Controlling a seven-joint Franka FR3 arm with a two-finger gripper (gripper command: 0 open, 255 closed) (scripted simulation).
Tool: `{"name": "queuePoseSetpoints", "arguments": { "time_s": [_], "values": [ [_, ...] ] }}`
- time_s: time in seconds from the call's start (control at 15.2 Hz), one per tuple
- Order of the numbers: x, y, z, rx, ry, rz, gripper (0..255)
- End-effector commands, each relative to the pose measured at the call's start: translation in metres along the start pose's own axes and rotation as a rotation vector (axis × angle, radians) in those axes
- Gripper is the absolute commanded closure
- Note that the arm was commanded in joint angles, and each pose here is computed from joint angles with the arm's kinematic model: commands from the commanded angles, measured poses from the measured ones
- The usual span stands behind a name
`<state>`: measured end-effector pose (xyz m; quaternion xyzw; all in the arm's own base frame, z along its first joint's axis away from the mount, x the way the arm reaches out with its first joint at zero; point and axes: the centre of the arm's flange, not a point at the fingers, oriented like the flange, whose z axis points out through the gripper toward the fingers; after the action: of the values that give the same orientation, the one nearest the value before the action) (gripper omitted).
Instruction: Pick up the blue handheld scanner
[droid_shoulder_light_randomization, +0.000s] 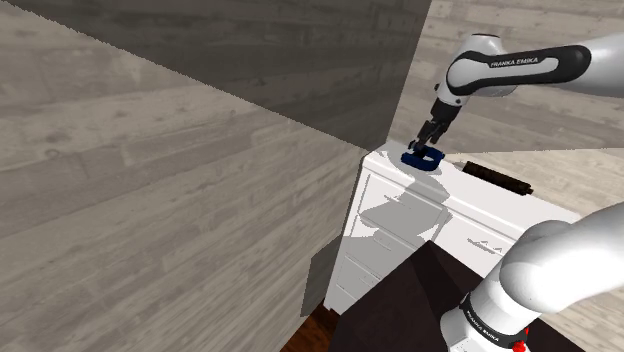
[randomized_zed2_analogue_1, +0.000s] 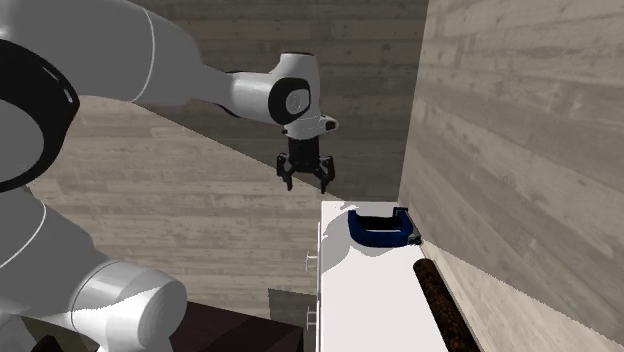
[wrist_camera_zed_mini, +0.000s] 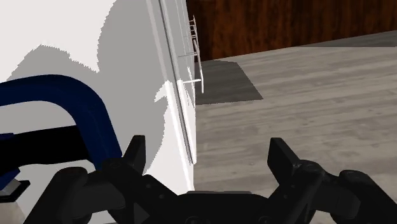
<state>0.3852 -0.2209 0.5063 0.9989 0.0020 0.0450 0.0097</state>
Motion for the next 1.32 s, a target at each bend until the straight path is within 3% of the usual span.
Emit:
{"name": "queuePoseSetpoints", "arguments": {
  "time_s": [0.0,0.66,1.25],
  "values": [
    [0.01,0.024,0.016,-0.003,-0.009,-0.005,0],
    [0.044,0.133,0.083,-0.01,-0.05,-0.024,0],
    [0.042,0.135,0.125,-0.011,-0.051,-0.025,0]
  ]
}}
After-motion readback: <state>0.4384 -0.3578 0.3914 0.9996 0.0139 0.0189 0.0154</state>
